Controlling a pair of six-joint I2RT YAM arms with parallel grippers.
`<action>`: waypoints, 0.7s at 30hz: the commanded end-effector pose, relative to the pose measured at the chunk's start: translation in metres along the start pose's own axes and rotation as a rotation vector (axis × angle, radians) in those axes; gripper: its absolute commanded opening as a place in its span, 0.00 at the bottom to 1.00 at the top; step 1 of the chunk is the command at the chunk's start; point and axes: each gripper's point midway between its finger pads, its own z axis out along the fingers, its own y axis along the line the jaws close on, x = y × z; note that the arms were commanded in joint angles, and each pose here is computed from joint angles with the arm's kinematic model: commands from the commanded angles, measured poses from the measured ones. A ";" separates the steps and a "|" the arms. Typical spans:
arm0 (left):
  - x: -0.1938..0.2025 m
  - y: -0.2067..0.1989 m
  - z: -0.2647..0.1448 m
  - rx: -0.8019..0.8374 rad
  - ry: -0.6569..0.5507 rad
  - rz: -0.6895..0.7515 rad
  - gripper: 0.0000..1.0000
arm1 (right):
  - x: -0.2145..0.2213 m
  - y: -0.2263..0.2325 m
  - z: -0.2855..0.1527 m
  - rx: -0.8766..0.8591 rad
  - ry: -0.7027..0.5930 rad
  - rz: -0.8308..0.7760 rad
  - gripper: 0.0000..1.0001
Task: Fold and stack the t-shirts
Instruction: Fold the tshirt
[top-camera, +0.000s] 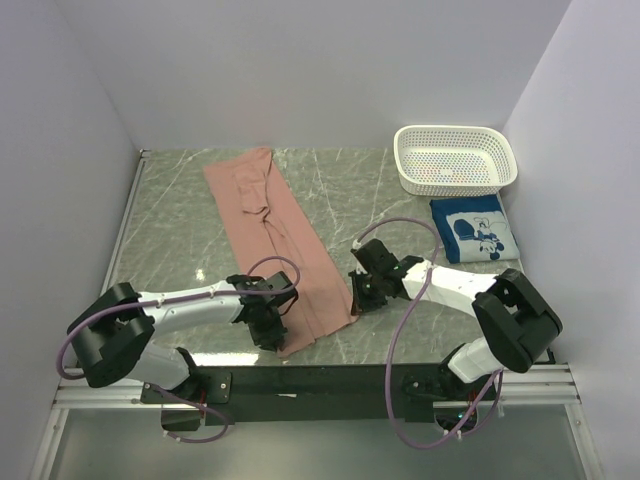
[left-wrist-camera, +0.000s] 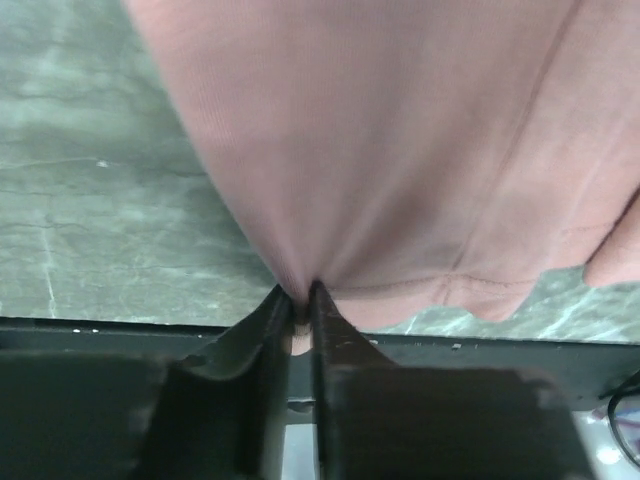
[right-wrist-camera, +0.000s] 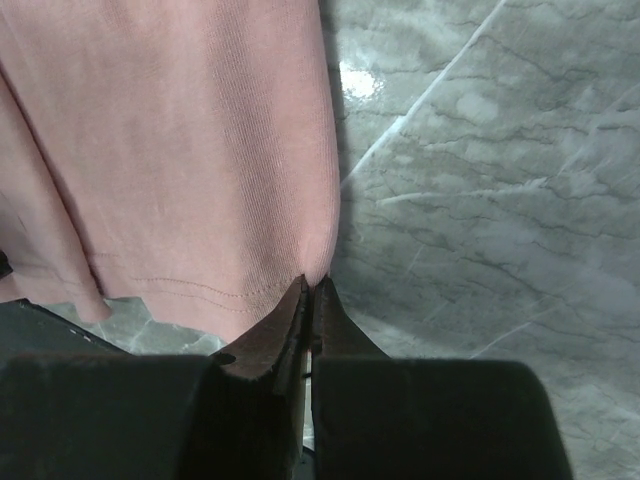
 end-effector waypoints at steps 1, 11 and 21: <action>0.013 0.000 0.000 -0.007 0.051 0.030 0.13 | 0.009 -0.001 0.000 0.011 0.018 -0.003 0.00; 0.046 0.022 -0.021 -0.021 0.125 0.100 0.01 | 0.068 -0.019 -0.028 0.054 0.113 -0.006 0.00; 0.054 0.017 -0.053 0.127 0.149 0.092 0.01 | 0.047 0.012 -0.074 0.001 0.073 -0.035 0.00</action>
